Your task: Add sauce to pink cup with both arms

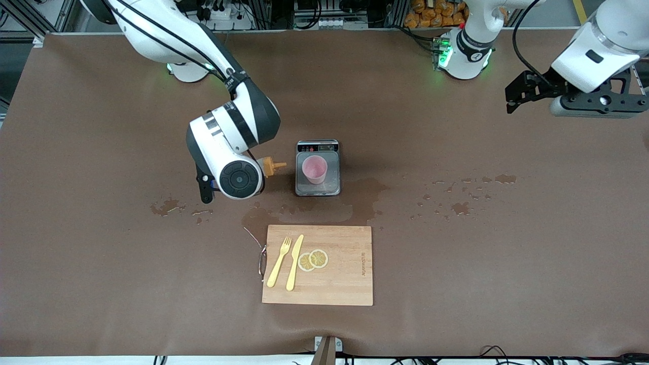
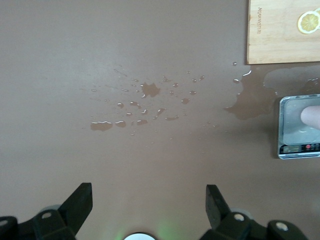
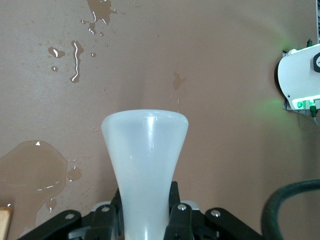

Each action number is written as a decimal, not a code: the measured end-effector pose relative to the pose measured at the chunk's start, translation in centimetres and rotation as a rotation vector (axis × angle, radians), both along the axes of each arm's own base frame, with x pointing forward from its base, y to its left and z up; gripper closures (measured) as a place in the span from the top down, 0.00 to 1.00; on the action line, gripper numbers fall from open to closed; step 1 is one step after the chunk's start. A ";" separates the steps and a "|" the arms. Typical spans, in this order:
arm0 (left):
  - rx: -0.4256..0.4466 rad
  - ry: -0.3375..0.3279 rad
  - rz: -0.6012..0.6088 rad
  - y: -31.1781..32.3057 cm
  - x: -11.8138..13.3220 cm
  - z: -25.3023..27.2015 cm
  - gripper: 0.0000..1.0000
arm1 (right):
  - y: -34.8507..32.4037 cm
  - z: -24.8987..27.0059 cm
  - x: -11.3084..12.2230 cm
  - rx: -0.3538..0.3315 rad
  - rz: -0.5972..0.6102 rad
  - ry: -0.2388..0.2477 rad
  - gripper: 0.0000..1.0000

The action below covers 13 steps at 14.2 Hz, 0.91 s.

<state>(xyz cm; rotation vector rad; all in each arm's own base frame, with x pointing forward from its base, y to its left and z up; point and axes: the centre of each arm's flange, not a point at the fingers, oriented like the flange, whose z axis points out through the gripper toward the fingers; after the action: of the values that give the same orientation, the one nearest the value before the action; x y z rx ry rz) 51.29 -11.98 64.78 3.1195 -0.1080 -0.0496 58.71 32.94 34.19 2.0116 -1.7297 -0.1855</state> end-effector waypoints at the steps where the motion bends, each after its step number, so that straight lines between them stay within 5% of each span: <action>1: -0.008 0.003 0.007 0.3 0.1 -0.1 1.00 | 0.3 -0.1 0.1 -0.004 -0.005 -0.005 0.36; 13: -0.015 -0.012 -0.001 -0.1 0.2 0.2 1.00 | 6.5 0.2 -1.9 -0.122 -0.019 -0.133 0.35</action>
<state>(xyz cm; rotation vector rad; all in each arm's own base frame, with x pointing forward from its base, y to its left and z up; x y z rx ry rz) 51.46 -12.03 65.01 3.1055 -0.1101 -0.0304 56.84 39.43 34.44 1.9582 -1.7951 0.0484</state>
